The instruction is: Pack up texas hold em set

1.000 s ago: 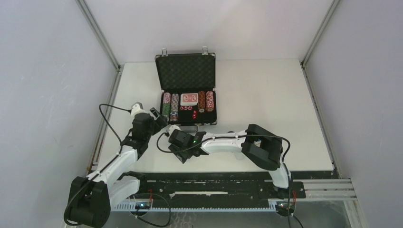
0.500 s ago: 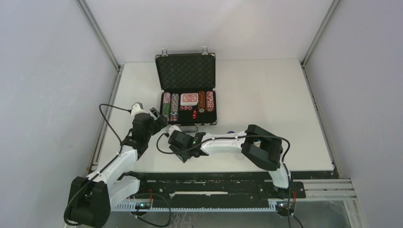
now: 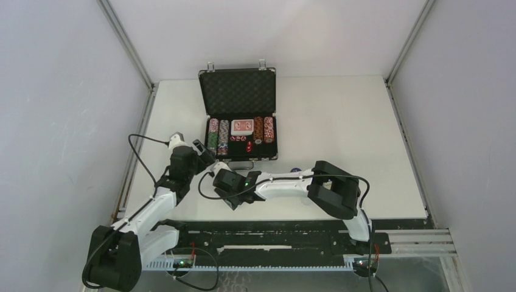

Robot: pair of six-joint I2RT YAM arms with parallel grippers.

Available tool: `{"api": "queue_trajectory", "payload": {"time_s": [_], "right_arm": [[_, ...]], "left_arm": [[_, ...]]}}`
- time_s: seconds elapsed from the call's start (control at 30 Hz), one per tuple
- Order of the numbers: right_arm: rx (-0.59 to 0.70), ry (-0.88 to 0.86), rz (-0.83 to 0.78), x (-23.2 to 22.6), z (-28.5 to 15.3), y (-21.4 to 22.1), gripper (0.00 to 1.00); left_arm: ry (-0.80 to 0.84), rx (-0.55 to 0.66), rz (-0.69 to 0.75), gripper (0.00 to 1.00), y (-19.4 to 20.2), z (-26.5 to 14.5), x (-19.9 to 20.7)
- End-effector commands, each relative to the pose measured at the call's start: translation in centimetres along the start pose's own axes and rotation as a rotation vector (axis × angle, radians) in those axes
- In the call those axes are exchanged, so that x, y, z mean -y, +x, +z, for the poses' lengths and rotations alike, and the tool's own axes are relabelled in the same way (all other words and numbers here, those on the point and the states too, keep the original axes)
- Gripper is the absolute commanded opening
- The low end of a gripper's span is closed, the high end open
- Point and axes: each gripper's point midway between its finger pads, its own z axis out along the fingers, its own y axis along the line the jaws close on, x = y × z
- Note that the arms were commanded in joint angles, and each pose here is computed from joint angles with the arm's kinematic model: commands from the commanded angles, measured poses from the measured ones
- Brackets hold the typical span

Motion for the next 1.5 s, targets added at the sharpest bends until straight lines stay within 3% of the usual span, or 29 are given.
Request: {"api": "queue_trajectory", "payload": {"time_s": [0.0, 0.47, 0.67, 0.87, 1.0, 1.23, 1.33, 1.4, 1.47], "right_arm": [[-0.002, 0.006, -0.006, -0.9, 0.3, -0.2, 0.61], [-0.020, 0.035, -0.015, -0.6, 0.4, 0.5, 0.60], [-0.025, 0.038, -0.011, -0.5, 0.5, 0.8, 0.52], [-0.028, 0.028, -0.007, -0.5, 0.6, 0.8, 0.51], [-0.025, 0.034, -0.004, -0.2, 0.6, 0.8, 0.41], [-0.022, 0.037, 0.007, 0.3, 0.5, 0.5, 0.43], [-0.018, 0.041, 0.007, 0.4, 0.4, 0.4, 0.38], [-0.013, 0.047, 0.009, 0.5, 0.3, 0.3, 0.42], [-0.010, 0.054, 0.014, 0.7, 0.2, 0.2, 0.55]], "left_arm": [[0.024, 0.021, -0.016, 0.84, -0.3, 0.0, 0.3], [0.029, 0.020, -0.018, 0.84, -0.3, -0.1, 0.3], [0.029, 0.019, -0.020, 0.84, -0.2, 0.0, 0.3], [0.031, 0.019, -0.018, 0.84, -0.2, -0.1, 0.3], [0.028, 0.019, -0.018, 0.84, -0.2, 0.0, 0.3], [0.029, 0.017, -0.018, 0.84, -0.2, 0.1, 0.3], [0.029, 0.018, -0.018, 0.84, -0.2, 0.0, 0.3], [0.031, 0.017, -0.018, 0.84, -0.2, 0.0, 0.4], [0.030, 0.017, -0.018, 0.84, -0.2, 0.0, 0.3]]}}
